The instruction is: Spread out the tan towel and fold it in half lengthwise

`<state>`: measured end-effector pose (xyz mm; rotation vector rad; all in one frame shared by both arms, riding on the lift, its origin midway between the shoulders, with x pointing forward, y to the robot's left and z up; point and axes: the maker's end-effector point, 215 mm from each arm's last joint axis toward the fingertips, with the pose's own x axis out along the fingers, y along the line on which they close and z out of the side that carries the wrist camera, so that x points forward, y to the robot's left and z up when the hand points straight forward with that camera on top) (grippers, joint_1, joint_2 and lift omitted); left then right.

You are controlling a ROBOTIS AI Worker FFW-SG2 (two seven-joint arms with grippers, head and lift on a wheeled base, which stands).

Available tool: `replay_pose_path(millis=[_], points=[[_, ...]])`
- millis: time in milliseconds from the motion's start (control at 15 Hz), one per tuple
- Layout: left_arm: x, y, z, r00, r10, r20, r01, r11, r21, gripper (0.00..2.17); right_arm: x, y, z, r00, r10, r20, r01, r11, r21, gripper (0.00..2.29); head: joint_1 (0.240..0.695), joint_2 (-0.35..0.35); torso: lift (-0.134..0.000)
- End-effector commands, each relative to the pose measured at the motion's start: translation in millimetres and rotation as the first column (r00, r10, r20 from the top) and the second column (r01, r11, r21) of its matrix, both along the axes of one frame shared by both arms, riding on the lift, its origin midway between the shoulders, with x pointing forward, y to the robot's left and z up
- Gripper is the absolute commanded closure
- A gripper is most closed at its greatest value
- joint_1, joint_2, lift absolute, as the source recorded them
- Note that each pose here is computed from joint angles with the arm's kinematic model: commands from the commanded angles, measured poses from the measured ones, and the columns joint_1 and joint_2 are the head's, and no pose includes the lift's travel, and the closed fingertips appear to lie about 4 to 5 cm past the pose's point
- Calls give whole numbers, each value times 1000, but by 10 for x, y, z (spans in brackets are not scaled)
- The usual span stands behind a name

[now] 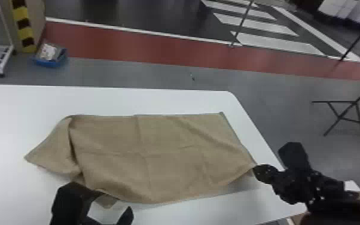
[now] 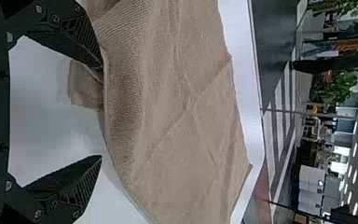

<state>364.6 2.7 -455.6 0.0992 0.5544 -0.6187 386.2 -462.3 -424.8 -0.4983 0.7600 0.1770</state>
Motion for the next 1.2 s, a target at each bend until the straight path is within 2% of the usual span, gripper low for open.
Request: replay_pose_path(millis=[0, 267, 533, 667, 800, 867, 933, 1133], points=[[21, 29, -54, 1000, -5, -15, 5, 1000, 18, 215, -13, -10, 24, 1000, -5, 1, 5, 1000, -4, 1420, 695, -350, -123], [23, 92, -117, 1000, -5, -30, 6, 999, 32, 215, -32, -58, 46, 1000, -14, 4, 14, 1000, -7, 1420, 695, -350, -123], [142, 223, -102, 999, 45, 0, -45, 997, 61, 272, -30, -69, 74, 1000, -15, 8, 15, 1000, -12, 1420, 695, -350, -123], [144, 209, -98, 999, 42, 2, -42, 997, 65, 552, -33, -66, 76, 1000, -15, 9, 15, 1000, -12, 1420, 695, -350, -123], [126, 223, -163, 999, 40, -3, -40, 996, 80, 603, -48, -63, 62, 1000, -12, 5, 12, 1000, -13, 1420, 695, -350, -123], [135, 242, -185, 999, 43, -3, -43, 995, 89, 741, -48, -63, 62, 1000, -12, 5, 12, 1000, -13, 1420, 695, -350, -123], [131, 248, -191, 999, 45, -1, -45, 995, 94, 1038, -49, -71, 65, 1000, -14, 7, 14, 1000, -13, 1420, 695, -350, -123], [126, 331, -222, 999, 51, 4, -51, 991, 120, 1065, -27, -71, 147, 1000, -12, 23, 12, 1000, -19, 1420, 695, -350, -123]])
